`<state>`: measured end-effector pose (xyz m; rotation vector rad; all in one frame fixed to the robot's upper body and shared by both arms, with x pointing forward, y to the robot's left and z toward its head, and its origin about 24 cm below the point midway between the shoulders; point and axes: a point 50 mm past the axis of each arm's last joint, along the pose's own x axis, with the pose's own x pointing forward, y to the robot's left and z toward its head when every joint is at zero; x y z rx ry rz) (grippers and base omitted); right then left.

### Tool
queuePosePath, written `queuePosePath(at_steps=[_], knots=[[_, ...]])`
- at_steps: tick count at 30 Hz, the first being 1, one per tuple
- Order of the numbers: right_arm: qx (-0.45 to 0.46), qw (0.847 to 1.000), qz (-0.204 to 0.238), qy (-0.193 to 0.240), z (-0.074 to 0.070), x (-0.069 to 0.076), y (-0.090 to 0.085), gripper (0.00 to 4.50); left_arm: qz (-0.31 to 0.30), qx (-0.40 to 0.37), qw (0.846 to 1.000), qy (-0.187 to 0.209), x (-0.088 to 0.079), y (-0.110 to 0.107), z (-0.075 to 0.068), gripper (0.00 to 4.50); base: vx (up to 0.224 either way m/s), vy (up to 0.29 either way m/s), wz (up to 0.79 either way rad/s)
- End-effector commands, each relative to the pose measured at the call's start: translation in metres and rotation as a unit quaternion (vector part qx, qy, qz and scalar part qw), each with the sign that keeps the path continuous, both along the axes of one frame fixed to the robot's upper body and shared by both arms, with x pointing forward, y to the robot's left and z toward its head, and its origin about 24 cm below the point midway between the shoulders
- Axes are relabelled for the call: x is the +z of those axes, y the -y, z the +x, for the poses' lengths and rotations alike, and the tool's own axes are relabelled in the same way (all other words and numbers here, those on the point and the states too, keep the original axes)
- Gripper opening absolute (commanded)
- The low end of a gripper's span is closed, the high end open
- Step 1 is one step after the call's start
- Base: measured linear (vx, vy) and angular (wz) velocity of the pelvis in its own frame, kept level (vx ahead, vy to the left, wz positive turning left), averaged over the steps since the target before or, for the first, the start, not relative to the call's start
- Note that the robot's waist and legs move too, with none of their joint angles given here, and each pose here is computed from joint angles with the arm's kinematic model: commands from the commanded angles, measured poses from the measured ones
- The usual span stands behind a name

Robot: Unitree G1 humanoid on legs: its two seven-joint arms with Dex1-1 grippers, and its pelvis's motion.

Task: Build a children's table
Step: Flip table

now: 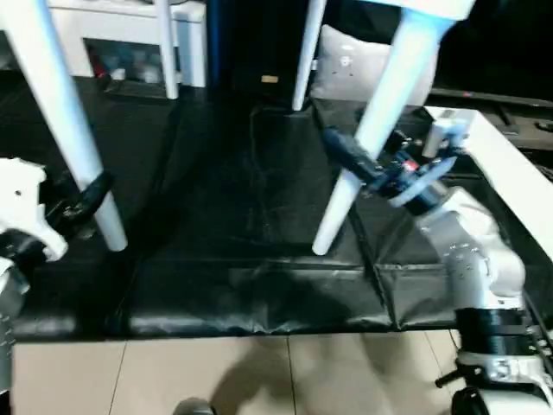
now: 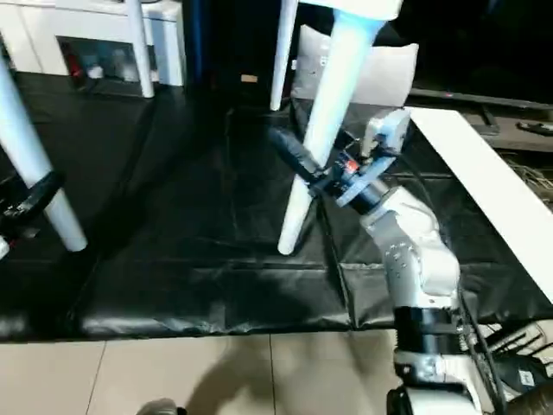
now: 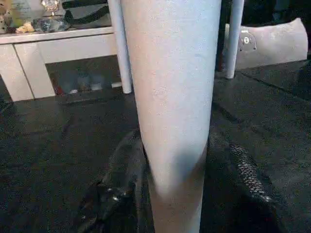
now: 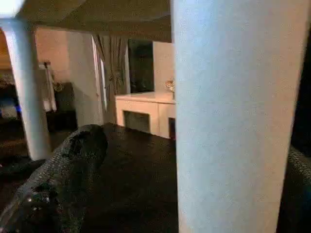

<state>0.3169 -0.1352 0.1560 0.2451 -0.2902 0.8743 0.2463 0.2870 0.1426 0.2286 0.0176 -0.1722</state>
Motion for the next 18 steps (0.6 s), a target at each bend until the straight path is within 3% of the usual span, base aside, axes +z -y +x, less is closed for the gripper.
queuePosePath(at_steps=[1,5,11,14,18], knots=[[0.026,0.998,-0.055,-0.021,-0.005,-0.022,-0.018,4.50,0.004,-0.043,0.999,-0.014,-0.005,0.013,-0.003,2.15,0.000,0.000,0.00],[-0.017,0.997,-0.061,-0.046,-0.009,-0.039,-0.005,4.50,-0.013,-0.049,0.998,-0.035,-0.014,0.010,-0.016,2.50,0.000,0.000,0.00],[-0.042,0.995,-0.042,-0.077,-0.026,-0.053,0.011,4.50,-0.056,-0.044,0.997,-0.010,-0.019,0.007,-0.032,2.96,0.000,0.000,0.00],[-0.064,0.992,-0.030,-0.101,-0.046,-0.060,0.019,4.50,-0.124,-0.064,0.990,-0.017,-0.026,0.019,-0.045,3.16,0.000,0.000,0.00],[-0.096,0.989,-0.016,-0.110,-0.058,-0.059,0.025,4.50,-0.157,-0.087,0.983,-0.029,-0.032,0.046,-0.050,3.16,0.000,0.000,0.00]])
